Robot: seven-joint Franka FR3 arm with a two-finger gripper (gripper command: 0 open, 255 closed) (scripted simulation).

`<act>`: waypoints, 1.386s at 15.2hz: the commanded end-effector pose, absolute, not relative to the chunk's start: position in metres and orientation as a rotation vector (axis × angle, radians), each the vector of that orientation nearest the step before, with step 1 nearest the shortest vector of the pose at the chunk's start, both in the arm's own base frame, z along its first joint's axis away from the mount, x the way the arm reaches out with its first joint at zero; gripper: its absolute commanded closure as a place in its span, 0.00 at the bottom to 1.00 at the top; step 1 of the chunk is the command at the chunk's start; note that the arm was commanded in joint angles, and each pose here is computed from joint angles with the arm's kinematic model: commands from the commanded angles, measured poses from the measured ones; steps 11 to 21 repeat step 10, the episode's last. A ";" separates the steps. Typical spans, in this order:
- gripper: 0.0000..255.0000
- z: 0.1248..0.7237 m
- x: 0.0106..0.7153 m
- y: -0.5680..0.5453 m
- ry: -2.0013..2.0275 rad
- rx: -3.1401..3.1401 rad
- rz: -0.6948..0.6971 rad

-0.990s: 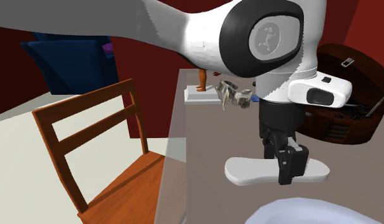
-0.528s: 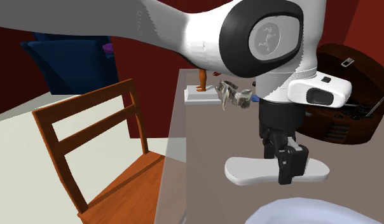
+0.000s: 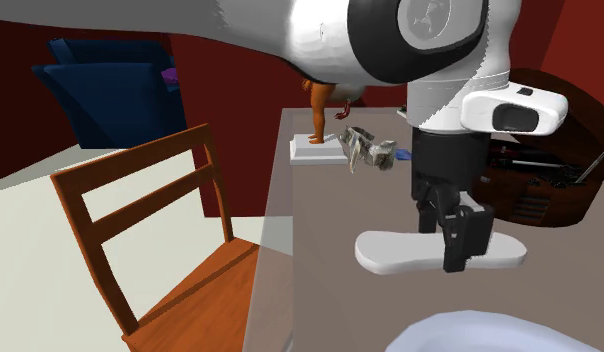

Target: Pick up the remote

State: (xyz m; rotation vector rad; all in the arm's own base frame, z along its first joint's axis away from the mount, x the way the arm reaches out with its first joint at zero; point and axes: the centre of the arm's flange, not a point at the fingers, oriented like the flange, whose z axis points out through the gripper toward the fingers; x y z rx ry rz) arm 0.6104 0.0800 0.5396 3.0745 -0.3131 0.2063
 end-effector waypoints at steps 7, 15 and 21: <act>1.00 0.583 0.610 0.080 -0.313 3.074 0.206; 1.00 0.589 0.610 0.080 -0.313 3.074 0.206; 1.00 0.589 0.610 0.080 -0.313 3.074 0.206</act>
